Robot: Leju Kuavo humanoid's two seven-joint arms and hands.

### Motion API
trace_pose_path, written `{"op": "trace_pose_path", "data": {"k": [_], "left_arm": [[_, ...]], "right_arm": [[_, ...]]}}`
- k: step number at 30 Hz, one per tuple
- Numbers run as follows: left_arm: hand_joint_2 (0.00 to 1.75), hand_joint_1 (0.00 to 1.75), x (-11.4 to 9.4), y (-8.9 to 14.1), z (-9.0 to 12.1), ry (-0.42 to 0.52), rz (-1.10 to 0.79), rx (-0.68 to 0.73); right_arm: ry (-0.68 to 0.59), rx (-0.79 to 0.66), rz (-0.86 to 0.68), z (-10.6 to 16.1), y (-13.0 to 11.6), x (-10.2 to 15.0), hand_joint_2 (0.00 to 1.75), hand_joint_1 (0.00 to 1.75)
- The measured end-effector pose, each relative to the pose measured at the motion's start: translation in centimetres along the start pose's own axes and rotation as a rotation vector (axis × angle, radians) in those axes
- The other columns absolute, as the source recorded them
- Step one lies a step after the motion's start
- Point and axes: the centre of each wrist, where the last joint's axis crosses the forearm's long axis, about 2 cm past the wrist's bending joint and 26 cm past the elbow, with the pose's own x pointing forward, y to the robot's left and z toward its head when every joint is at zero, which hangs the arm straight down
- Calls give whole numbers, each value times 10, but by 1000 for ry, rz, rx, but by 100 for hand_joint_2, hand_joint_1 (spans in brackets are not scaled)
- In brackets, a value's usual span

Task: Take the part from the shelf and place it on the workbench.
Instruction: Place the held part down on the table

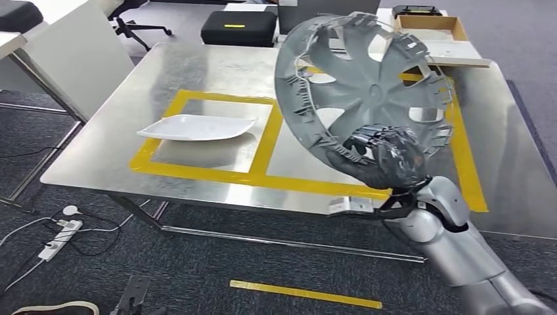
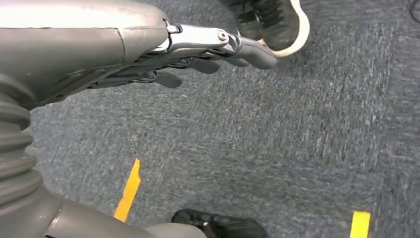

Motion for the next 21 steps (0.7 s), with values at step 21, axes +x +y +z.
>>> {"op": "trace_pose_path", "data": {"k": [21], "left_arm": [[175, 0, 11, -8, 0, -98, -120, -137]], "right_arm": [[346, 532, 114, -12, 63, -79, 175, 175]]}}
